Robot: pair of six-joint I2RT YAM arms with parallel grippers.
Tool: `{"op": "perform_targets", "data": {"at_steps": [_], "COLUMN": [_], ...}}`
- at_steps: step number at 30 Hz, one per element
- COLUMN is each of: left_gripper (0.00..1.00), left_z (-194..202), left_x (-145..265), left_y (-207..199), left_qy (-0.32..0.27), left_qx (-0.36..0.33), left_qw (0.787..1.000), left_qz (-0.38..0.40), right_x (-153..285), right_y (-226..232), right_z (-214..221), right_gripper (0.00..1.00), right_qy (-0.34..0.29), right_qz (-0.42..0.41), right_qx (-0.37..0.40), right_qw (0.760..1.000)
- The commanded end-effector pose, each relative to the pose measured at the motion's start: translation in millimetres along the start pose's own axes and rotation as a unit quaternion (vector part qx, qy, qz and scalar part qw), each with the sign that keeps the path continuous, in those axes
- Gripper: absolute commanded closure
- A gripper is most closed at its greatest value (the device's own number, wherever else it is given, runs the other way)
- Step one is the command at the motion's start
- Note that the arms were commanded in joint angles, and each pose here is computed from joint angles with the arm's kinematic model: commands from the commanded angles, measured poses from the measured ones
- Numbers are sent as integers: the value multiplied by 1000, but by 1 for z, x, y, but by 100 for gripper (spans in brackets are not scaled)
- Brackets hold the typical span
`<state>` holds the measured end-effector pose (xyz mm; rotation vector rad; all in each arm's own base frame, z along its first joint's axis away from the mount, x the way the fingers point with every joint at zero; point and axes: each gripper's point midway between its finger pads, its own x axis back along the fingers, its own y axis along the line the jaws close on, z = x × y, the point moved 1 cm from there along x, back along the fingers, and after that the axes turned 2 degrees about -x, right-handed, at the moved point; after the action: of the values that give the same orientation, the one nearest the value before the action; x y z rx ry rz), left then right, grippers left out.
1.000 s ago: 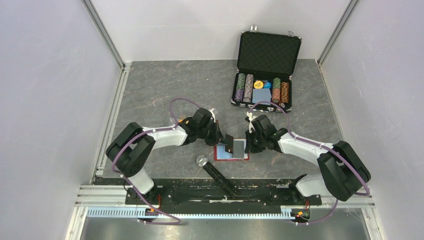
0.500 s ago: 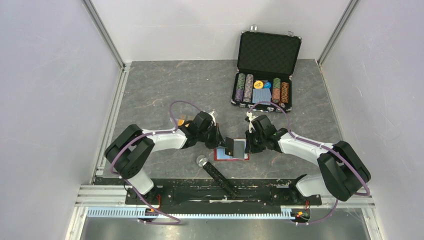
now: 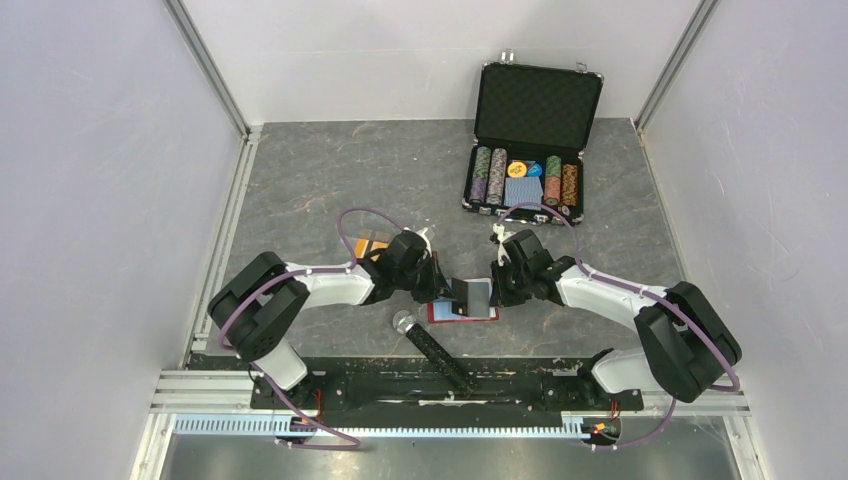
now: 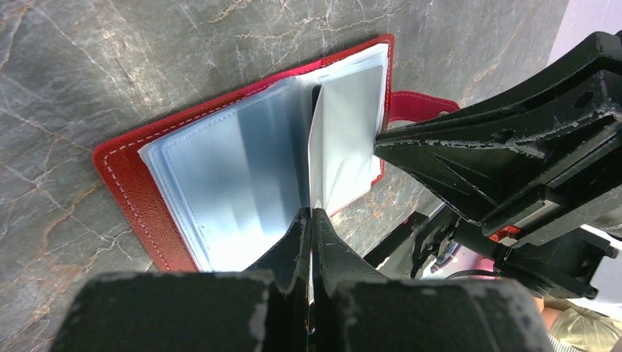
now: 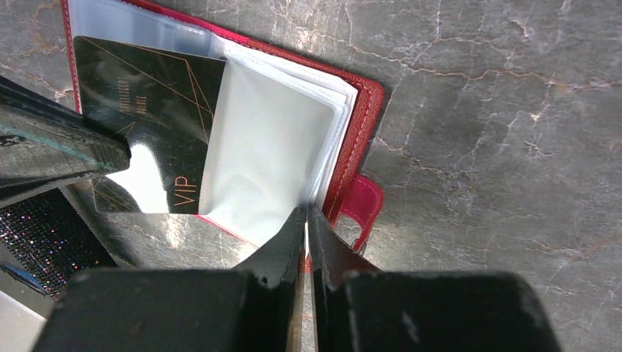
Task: Put the credit cards into the card holder
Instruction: Insert the credit card into the card holder.
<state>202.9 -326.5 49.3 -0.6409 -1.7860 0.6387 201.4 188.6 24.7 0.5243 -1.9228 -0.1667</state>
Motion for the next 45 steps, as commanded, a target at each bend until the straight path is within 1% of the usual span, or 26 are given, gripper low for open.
{"op": "perform_targets", "data": {"at_steps": [1, 8, 14, 15, 24, 27, 32, 35, 37, 42, 45], "left_gripper": [98, 98, 98, 98, 98, 98, 98, 98, 98, 97, 94], "left_z": [-1, 1, 0, 0, 2, 3, 3, 2, 4, 7, 9], "left_x": [-7, -13, -16, -17, -22, -23, -24, -26, -28, -32, -34], "left_y": [-3, -1, 4, 6, 13, 14, 12, 10, 9, 9, 11], "left_qy": [-2, 2, -8, -9, -12, -12, -11, -9, -6, 2, 6], "left_qx": [8, 18, 39, 44, 55, 56, 47, 43, 41, 39, 38], "left_qw": [1000, 1000, 999, 999, 998, 998, 998, 998, 998, 997, 997], "left_qz": [1, 2, -9, -12, -33, -37, -48, -51, -53, -63, -73], "right_x": [-2, 0, 6, 7, 19, 19, 11, 8, 6, 3, 2], "right_y": [1, 4, 8, 8, -3, -13, -27, -30, -28, -24, -24], "right_z": [1, -2, -11, -12, -21, -16, -2, 2, 4, 9, 11], "right_gripper": [94, 93, 87, 83, 61, 56, 57, 62, 64, 77, 81], "right_qy": [2, -4, -28, -32, -58, -53, -31, -26, -25, -25, -24], "right_qz": [-3, -8, -16, -15, 0, 13, 28, 30, 16, -15, -23], "right_qx": [7, 7, -1, -3, -24, -31, -43, -46, -49, -61, -64], "right_qw": [1000, 1000, 999, 999, 998, 998, 998, 998, 998, 998, 997]}}
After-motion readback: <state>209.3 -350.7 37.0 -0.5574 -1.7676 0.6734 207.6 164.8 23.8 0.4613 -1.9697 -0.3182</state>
